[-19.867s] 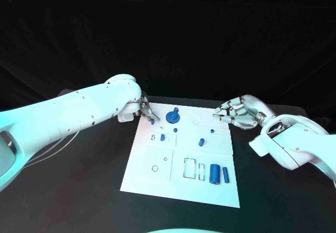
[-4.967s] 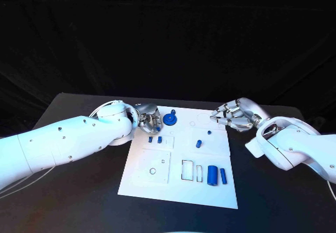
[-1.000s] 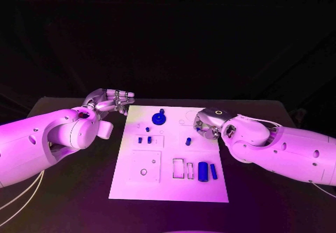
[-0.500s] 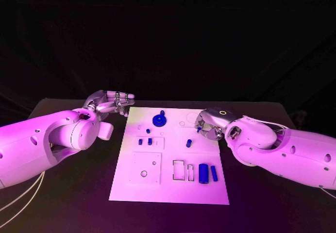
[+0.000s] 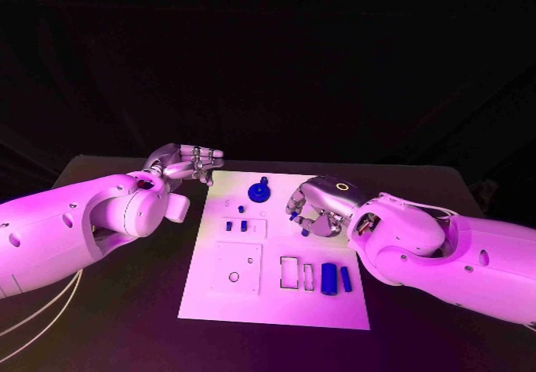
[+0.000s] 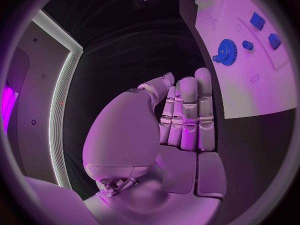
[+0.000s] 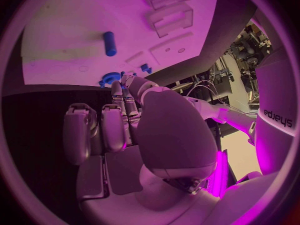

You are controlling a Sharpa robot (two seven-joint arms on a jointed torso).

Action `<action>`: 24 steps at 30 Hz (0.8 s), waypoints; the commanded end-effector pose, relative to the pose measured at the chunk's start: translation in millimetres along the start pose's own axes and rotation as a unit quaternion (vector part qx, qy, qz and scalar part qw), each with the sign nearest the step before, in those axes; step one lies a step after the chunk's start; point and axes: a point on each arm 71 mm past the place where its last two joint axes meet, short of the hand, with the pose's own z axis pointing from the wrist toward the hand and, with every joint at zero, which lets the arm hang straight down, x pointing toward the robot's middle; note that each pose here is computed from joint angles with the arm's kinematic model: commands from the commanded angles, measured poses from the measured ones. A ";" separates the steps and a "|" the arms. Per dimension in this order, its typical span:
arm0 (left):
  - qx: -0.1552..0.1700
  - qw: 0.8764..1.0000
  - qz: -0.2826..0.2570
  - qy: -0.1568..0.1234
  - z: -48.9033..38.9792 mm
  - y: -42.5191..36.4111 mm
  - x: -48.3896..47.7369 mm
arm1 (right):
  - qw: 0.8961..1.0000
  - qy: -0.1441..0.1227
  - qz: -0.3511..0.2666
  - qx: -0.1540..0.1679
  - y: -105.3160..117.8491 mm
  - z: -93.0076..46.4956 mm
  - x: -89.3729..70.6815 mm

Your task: Assemble the parts on the task board

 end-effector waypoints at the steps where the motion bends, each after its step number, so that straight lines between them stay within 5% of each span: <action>1: 0.003 1.000 -0.009 0.012 -0.1 -1.7 5.4 | 1.000 -0.001 0.015 -0.021 12.9 3.6 5.3; 9: 0.002 1.000 -0.015 0.024 -2.1 -2.0 13.8 | 0.997 0.031 0.046 -0.052 41.5 14.3 32.0; 24: 0.002 0.999 -0.018 0.033 -2.7 -2.7 19.9 | 0.993 0.068 0.073 -0.062 57.8 21.6 66.3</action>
